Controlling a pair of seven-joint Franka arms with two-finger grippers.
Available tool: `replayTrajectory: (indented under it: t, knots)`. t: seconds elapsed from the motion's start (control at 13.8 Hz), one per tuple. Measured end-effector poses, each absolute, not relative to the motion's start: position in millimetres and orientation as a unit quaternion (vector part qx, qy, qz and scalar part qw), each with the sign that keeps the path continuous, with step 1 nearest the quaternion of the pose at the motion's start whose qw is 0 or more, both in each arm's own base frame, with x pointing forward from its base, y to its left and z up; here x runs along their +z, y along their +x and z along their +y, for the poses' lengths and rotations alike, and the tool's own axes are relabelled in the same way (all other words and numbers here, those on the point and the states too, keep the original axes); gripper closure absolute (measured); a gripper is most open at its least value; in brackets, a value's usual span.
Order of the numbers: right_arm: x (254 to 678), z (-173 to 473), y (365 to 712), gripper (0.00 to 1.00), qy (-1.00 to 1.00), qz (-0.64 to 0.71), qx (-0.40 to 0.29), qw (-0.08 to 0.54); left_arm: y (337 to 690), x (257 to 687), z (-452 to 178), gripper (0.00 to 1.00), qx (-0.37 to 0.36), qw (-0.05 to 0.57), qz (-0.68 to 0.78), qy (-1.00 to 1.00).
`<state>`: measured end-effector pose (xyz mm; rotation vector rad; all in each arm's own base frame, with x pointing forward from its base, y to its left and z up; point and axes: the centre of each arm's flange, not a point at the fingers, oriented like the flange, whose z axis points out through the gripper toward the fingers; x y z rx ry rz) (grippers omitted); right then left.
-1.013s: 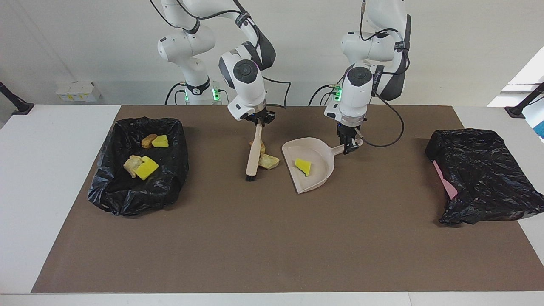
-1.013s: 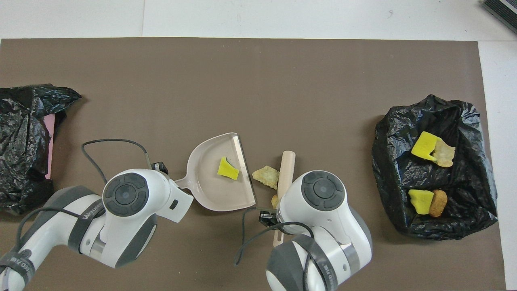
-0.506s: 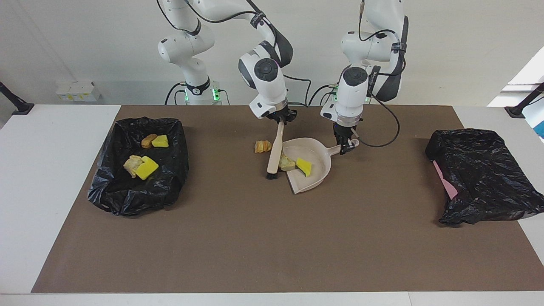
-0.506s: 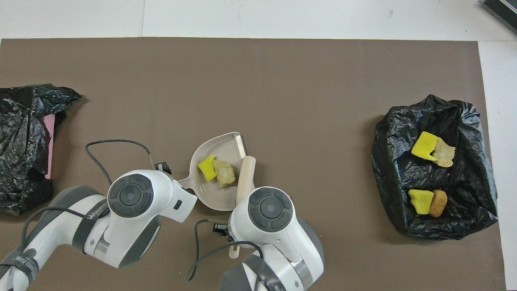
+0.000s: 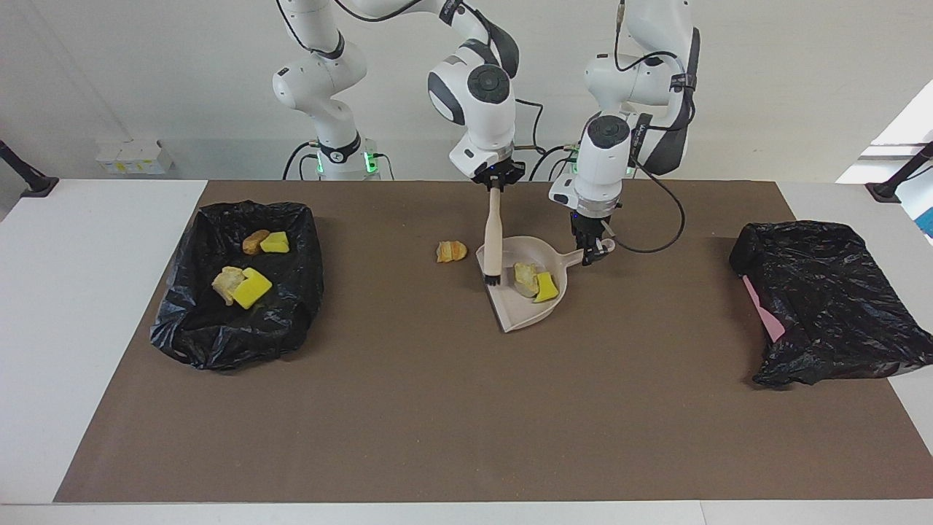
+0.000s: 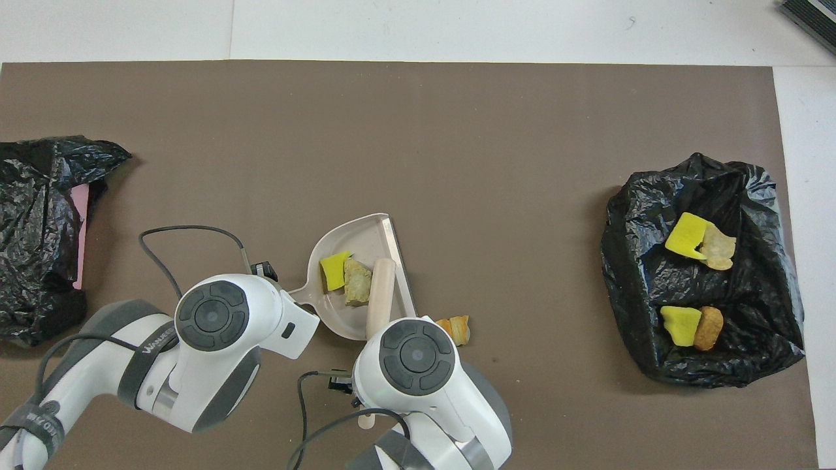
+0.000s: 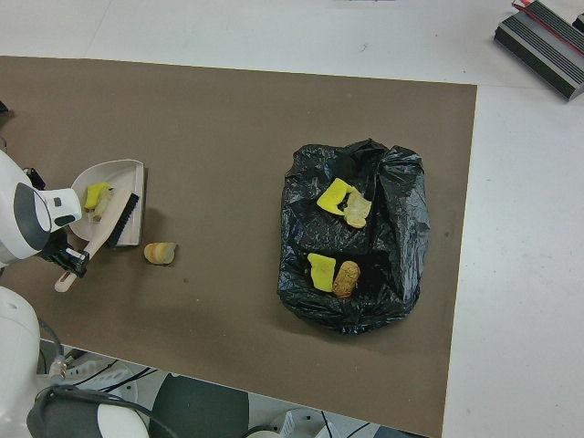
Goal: Sweep and dump trash in bin
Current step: 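Sweep the last scraps into the dustpan held by the left gripper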
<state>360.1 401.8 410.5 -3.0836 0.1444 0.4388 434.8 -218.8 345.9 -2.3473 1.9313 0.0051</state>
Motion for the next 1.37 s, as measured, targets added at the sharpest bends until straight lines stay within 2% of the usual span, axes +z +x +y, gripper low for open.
replayTrajectory:
  t: [0.36, 0.65, 0.87, 1.08, 1.37]
  knots:
    - [384.7, 360.9, 332.3, 0.74, -0.983, 0.108, 0.125, -0.076, 433.9, 348.9, -217.7, 0.67, 0.014, 0.05, 0.635, -0.771]
    - [379.1, 337.7, 331.2, 0.74, -0.979, 0.125, 0.102, -0.128, 422.9, 359.4, -224.7, 0.67, 0.027, 0.052, 0.645, -0.762]
    - [373.2, 326.5, 334.8, 0.74, -0.975, 0.138, 0.115, -0.131, 400.9, 367.0, -251.8, 0.67, 0.035, 0.054, 0.669, -0.74]
    - [360.8, 325.7, 323.9, 0.74, -0.972, 0.134, 0.152, -0.117, 385.7, 369.6, -264.8, 0.67, 0.05, 0.056, 0.677, -0.732]
    - [362.7, 338.7, 324.8, 0.74, -0.977, 0.122, 0.165, -0.053, 381.1, 370.5, -264.0, 0.67, 0.063, 0.056, 0.677, -0.731]
